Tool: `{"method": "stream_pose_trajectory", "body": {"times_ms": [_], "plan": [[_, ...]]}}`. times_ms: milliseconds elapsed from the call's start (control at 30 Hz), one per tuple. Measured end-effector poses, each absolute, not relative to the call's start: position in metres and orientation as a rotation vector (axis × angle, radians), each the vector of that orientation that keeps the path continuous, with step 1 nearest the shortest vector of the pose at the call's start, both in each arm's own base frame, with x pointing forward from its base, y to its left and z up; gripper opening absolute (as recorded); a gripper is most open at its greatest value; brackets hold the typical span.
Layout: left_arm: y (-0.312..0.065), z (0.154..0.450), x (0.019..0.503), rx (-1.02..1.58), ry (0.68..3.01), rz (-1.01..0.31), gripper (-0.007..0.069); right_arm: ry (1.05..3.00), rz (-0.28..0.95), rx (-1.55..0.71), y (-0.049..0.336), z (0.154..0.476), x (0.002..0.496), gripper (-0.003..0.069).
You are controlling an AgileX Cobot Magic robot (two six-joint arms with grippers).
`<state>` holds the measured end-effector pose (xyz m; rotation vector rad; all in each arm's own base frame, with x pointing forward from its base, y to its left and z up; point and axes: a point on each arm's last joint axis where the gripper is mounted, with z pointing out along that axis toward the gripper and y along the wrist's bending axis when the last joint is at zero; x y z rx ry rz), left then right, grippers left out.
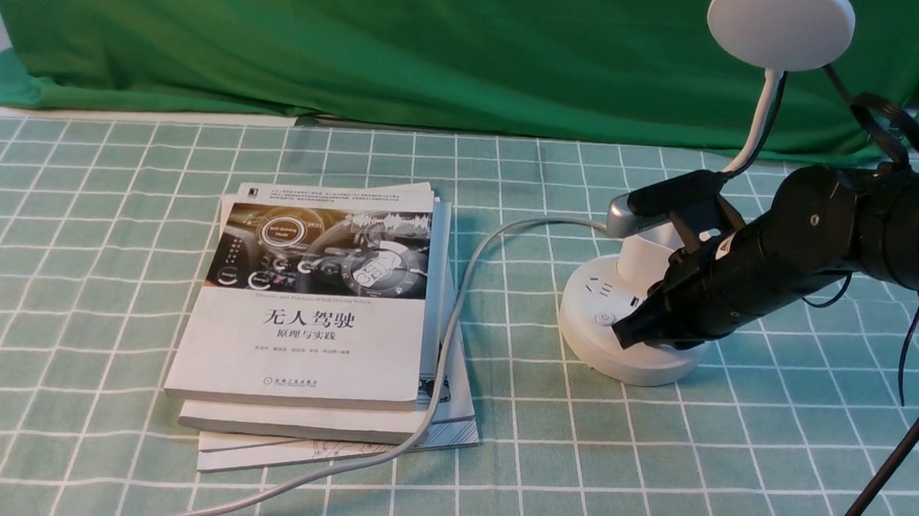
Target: Turn on the table lamp.
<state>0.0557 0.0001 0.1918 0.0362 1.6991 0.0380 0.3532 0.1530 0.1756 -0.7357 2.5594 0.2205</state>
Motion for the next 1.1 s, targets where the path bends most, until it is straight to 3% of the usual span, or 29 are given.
{"method": "stream_pose_trajectory", "body": {"times_ms": [133,300,533,767,1100], "plan": [[0.0,0.192,0.056,0.036,1.699,0.038,0.0021,2.553,0.237,-0.72,0.151,0.192,0.342,0.003],[0.0,0.192,0.056,0.036,1.699,0.038,0.0021,2.293,0.263,-0.621,0.134,0.28,0.302,0.003],[0.0,0.192,0.056,0.036,1.699,0.038,0.0021,2.056,0.26,-0.503,0.103,0.317,0.238,0.0034],[0.0,0.192,0.056,0.036,1.699,0.038,0.0021,1.946,0.295,-0.436,0.081,0.329,0.184,0.0046],[0.0,0.192,0.056,0.036,1.699,0.038,0.0021,1.836,0.298,-0.413,0.052,0.297,0.117,0.0067]]}}
